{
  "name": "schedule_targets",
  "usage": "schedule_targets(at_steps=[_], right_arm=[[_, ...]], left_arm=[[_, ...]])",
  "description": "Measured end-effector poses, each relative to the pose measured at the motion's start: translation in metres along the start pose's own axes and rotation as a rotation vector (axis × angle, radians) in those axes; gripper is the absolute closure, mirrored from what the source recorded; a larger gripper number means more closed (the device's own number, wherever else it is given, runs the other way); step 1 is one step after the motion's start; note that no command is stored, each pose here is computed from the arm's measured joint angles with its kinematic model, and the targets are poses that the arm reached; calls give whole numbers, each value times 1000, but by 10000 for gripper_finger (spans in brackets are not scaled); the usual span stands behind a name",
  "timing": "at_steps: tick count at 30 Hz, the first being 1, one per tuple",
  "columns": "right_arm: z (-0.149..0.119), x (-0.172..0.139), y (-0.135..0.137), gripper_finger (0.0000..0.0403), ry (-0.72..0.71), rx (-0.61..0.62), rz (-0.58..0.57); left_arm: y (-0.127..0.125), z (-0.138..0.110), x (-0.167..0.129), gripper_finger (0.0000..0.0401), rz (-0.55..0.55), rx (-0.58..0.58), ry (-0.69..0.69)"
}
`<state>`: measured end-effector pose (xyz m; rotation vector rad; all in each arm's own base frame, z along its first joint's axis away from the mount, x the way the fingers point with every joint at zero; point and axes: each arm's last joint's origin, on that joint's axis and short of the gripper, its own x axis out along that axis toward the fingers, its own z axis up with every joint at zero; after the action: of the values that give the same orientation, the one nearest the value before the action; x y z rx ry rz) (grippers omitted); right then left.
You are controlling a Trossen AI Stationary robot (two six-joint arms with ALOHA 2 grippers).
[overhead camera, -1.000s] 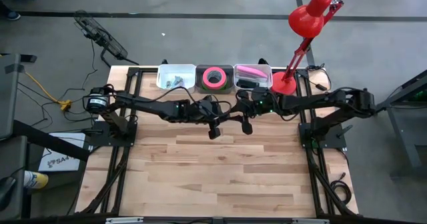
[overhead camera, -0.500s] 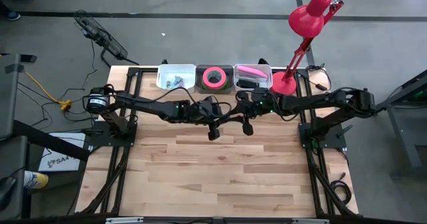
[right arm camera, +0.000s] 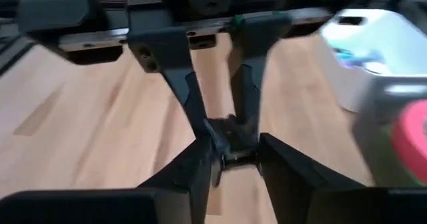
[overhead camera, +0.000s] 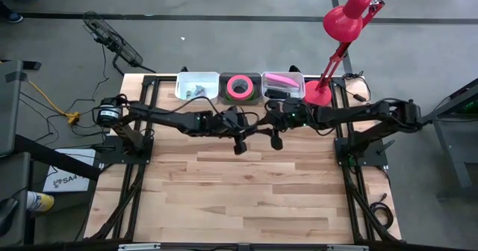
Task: Pick and place Stapler, Stapler remover, tape
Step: Put the black staple remover into the left white bin
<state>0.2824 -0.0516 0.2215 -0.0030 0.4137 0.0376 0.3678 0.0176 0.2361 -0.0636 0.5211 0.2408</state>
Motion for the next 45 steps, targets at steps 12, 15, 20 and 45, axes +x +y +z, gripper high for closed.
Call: schedule_targets(at_steps=[12, 15, 20, 45], right_arm=[[4, -31, -13, 212, 51, 199, -279], [2, -41, -21, 201, 69, 277, -316], [0, -51, -29, 197, 89, 325, -335], [-14, -56, -29, 196, 228, 420, -375]], left_arm=[[49, 9, -6, 320, 235, -71, 225], [73, 12, -11, 320, 308, -114, 299], [116, 9, -19, 320, 429, -261, 377], [261, -57, -35, 320, 570, -1012, 518]])
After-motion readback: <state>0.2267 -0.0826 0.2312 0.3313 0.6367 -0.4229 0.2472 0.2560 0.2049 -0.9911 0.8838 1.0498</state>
